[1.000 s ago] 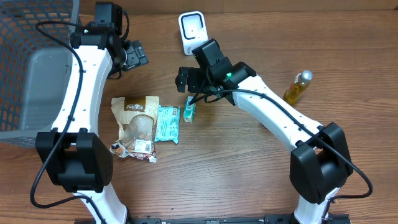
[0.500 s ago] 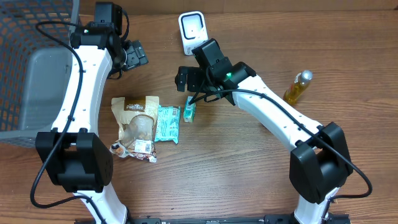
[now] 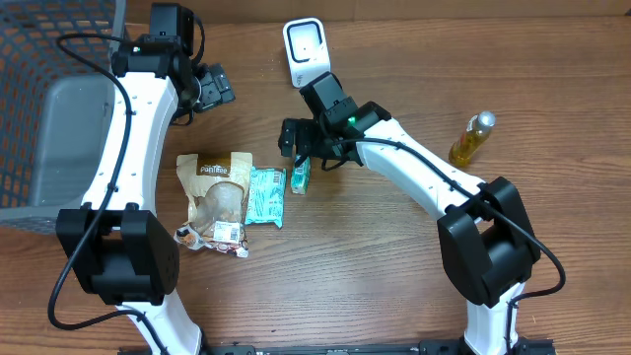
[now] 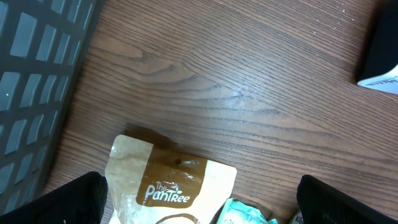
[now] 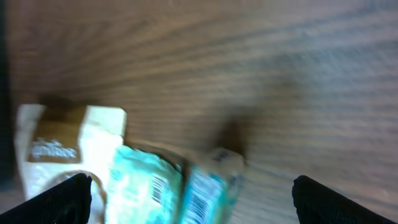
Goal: Scan the item barcode
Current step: 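Lower the right gripper onto the Kleenex pack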
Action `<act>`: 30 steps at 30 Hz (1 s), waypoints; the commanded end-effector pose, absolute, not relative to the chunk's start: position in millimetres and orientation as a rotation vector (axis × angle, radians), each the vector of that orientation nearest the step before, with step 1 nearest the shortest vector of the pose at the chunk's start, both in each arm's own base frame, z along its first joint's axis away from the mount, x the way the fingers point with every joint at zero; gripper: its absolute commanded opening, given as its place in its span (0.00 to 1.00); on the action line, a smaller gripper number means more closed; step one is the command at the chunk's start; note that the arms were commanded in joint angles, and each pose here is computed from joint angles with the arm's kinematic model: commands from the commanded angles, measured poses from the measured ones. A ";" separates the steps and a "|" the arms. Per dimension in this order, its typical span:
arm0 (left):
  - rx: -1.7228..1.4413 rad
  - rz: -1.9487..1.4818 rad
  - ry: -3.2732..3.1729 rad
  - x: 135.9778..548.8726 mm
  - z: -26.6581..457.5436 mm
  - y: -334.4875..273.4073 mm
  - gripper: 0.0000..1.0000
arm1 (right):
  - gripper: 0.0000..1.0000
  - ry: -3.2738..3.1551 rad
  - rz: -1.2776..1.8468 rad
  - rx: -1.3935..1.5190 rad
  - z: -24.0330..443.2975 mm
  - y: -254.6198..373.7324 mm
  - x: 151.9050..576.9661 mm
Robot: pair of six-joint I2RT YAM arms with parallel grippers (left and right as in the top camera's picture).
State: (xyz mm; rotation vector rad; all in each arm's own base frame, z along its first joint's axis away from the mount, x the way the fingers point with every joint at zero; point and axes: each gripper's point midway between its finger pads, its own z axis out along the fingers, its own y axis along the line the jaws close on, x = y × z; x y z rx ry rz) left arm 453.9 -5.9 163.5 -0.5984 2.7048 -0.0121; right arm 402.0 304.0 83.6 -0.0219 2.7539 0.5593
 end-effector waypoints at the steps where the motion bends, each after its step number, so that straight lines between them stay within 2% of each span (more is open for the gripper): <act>1: -0.605 -0.033 2.673 456.8 175.5 -7.0 1.00 | 0.97 2.732 0.585 -0.021 84.8 308.3 406.1; 6: -0.606 -0.033 2.673 456.8 175.5 -7.0 1.00 | 0.97 2.781 0.577 0.078 79.6 303.7 398.9; 18: -0.605 -0.033 2.673 456.8 175.5 -7.2 1.00 | 0.96 2.796 0.579 0.077 78.4 304.1 395.4; 20: -0.605 -0.033 2.673 456.8 175.5 -7.2 1.00 | 0.91 2.798 0.581 0.079 78.2 304.6 394.8; 30: -0.605 -0.033 2.673 456.8 175.5 -7.0 1.00 | 0.81 2.851 0.554 -0.004 51.4 329.9 369.8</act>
